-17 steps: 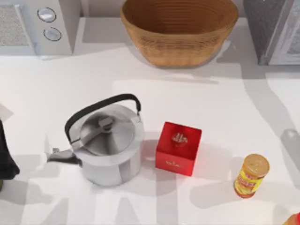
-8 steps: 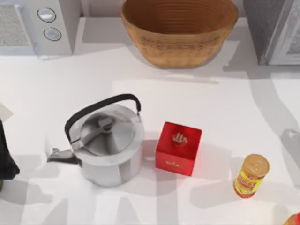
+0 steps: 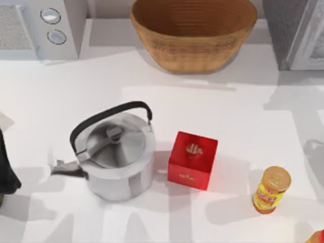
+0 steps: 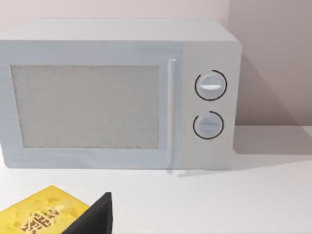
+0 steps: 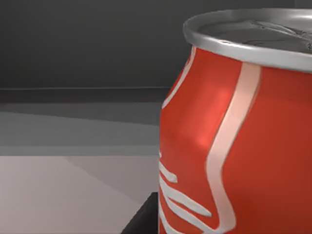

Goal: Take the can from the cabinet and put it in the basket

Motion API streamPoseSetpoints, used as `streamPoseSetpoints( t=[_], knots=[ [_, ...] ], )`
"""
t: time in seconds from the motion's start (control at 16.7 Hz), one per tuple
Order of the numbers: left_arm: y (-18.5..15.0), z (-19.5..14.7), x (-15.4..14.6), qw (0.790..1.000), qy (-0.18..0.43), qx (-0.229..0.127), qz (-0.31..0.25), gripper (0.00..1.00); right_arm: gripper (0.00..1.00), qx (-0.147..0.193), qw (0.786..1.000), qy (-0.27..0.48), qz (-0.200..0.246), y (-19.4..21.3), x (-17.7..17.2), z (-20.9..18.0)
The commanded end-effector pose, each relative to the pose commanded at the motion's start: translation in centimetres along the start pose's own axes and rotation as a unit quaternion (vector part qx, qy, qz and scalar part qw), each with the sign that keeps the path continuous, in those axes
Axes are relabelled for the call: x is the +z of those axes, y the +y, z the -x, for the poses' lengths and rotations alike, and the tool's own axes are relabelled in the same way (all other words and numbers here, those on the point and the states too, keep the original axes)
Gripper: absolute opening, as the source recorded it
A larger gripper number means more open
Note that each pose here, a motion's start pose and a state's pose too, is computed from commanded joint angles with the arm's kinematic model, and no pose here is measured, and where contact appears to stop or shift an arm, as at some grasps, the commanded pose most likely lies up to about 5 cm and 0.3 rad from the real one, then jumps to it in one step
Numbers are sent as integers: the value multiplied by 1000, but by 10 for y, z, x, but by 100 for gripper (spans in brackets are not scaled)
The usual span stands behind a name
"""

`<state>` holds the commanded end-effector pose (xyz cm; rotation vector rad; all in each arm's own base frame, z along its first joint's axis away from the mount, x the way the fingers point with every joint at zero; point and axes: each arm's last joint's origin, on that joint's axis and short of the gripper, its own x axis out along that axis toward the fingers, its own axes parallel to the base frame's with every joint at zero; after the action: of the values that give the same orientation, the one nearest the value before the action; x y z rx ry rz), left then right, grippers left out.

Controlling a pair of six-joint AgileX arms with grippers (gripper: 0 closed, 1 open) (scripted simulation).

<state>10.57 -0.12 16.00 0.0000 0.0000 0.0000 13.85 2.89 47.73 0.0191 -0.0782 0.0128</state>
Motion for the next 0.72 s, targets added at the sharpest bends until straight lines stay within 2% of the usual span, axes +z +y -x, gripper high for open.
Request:
streamPoseSetpoints(
  t=[0.36,0.72],
  knots=[
    [0,0,0,1000,0,0,0,100,0,-3,1000,12,5,-19,-115,38],
    [0,0,0,1000,0,0,0,100,0,-5,1000,27,8,-30,-237,56]
  ],
)
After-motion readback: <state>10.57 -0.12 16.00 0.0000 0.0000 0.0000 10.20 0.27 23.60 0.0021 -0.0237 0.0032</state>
